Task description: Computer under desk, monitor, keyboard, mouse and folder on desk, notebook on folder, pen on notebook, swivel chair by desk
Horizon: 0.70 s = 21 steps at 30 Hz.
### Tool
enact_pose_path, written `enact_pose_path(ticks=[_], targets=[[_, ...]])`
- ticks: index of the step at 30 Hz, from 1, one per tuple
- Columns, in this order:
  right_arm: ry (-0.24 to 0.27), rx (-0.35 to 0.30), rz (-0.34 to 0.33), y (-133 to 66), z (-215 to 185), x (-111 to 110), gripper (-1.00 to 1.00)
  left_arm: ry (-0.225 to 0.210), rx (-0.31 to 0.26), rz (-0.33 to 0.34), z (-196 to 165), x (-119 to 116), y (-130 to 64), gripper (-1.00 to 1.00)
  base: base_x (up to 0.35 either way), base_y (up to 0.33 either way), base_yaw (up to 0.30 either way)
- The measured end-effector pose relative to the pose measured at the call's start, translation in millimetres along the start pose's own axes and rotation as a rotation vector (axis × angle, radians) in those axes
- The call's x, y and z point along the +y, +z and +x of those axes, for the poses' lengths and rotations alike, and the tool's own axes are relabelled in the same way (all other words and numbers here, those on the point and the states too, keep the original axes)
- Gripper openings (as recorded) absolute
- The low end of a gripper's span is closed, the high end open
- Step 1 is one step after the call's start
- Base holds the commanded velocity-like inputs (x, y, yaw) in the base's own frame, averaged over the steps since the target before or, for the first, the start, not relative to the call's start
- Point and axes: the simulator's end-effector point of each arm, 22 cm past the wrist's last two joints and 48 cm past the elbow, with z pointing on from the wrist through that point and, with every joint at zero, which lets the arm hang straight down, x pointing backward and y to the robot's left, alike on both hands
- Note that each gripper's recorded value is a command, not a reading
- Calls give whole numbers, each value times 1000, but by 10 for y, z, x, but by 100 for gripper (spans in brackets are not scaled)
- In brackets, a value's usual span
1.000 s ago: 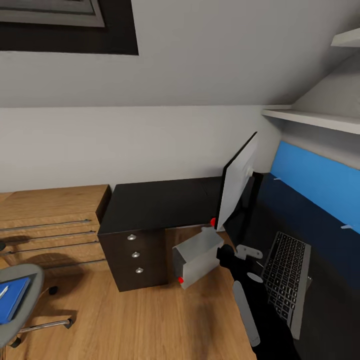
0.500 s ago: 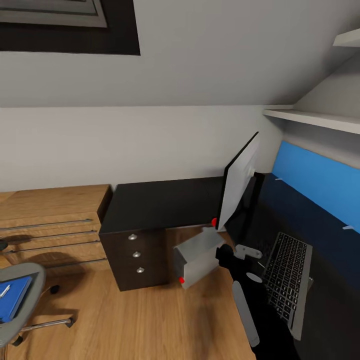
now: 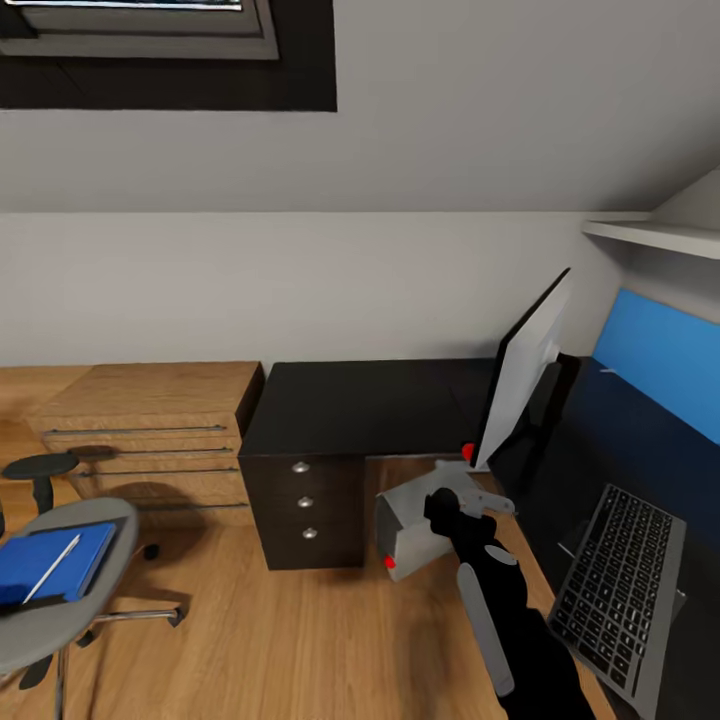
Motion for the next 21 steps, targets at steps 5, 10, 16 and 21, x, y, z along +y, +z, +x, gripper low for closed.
enact_pose_path(ticks=[5, 10, 16, 21], targets=[[-27, 11, -24, -3, 82, 140, -100, 0, -1, 2, -2, -15, -4, 100, 0, 0, 277], [-56, 31, -46, -1, 205, 271, -100, -1, -3, 4, -12, -23, -4, 100, 0, 0, 277], [-172, 34, -7, -65, 493, 540, -100, 1, -4, 7, -12, -34, -6, 100, 0, 0, 265], [-196, 28, -24, -100, 527, 660, -100, 2, -3, 7, -7, -35, -6, 100, 0, 0, 98]])
